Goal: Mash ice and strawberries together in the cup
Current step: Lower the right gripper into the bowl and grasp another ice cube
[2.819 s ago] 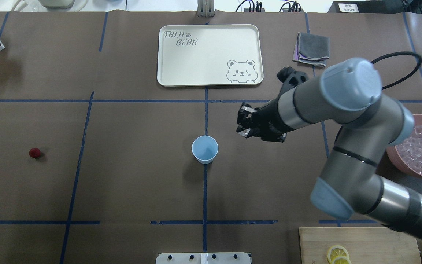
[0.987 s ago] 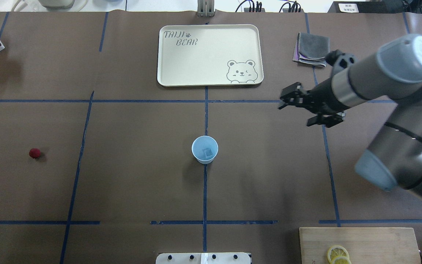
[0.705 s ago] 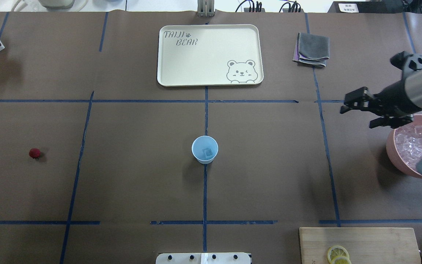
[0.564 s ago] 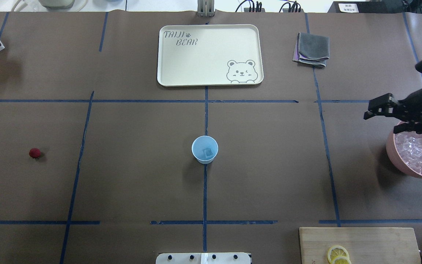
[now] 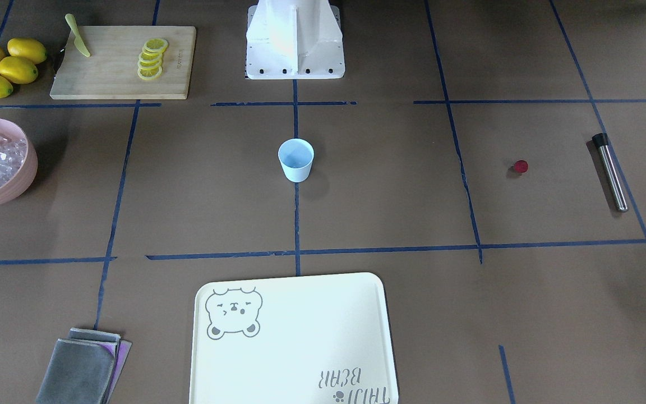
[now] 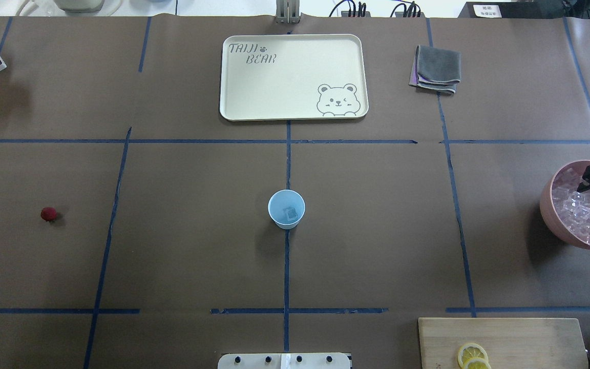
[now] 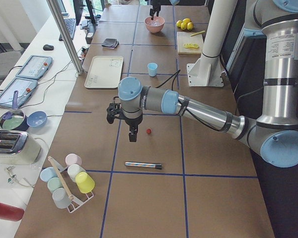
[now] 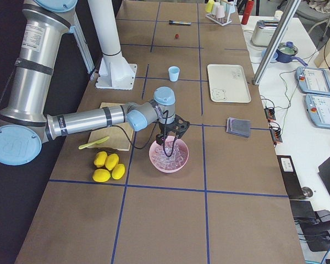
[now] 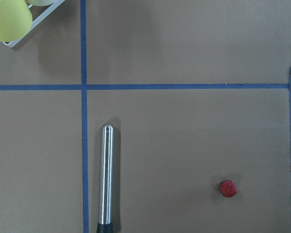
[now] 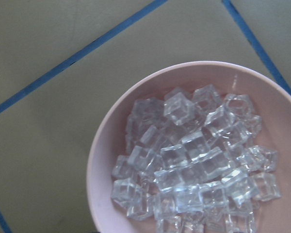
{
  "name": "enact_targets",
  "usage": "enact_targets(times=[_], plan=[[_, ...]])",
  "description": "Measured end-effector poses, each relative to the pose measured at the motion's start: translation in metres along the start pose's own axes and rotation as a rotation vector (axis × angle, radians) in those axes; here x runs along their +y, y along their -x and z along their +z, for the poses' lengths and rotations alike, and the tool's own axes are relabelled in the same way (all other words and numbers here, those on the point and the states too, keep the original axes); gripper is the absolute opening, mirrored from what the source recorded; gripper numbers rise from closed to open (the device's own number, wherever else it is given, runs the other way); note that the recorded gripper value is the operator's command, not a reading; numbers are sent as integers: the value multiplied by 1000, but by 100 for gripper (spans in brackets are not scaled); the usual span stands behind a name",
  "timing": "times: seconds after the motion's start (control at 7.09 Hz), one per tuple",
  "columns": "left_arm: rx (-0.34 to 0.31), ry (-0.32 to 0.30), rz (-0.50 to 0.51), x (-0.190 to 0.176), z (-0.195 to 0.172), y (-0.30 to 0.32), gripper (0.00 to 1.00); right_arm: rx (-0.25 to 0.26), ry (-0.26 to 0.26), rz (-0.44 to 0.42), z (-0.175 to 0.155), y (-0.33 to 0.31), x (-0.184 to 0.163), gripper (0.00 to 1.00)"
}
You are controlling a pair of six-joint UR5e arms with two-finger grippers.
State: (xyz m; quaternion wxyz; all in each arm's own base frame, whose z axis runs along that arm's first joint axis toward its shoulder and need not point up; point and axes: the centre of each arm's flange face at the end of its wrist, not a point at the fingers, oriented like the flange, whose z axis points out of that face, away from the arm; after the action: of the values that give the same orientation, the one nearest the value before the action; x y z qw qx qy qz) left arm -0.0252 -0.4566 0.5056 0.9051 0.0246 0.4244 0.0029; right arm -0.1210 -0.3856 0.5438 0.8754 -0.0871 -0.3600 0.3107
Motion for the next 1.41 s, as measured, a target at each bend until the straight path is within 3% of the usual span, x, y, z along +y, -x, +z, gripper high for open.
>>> enact_targets(times=[0.56, 1.41], plan=[[1, -4, 6, 2, -1, -2, 100, 41, -20, 116, 18, -12, -12, 88], [0, -10, 13, 2, -4, -4, 100, 83, -2, 121, 39, -21, -14, 83]])
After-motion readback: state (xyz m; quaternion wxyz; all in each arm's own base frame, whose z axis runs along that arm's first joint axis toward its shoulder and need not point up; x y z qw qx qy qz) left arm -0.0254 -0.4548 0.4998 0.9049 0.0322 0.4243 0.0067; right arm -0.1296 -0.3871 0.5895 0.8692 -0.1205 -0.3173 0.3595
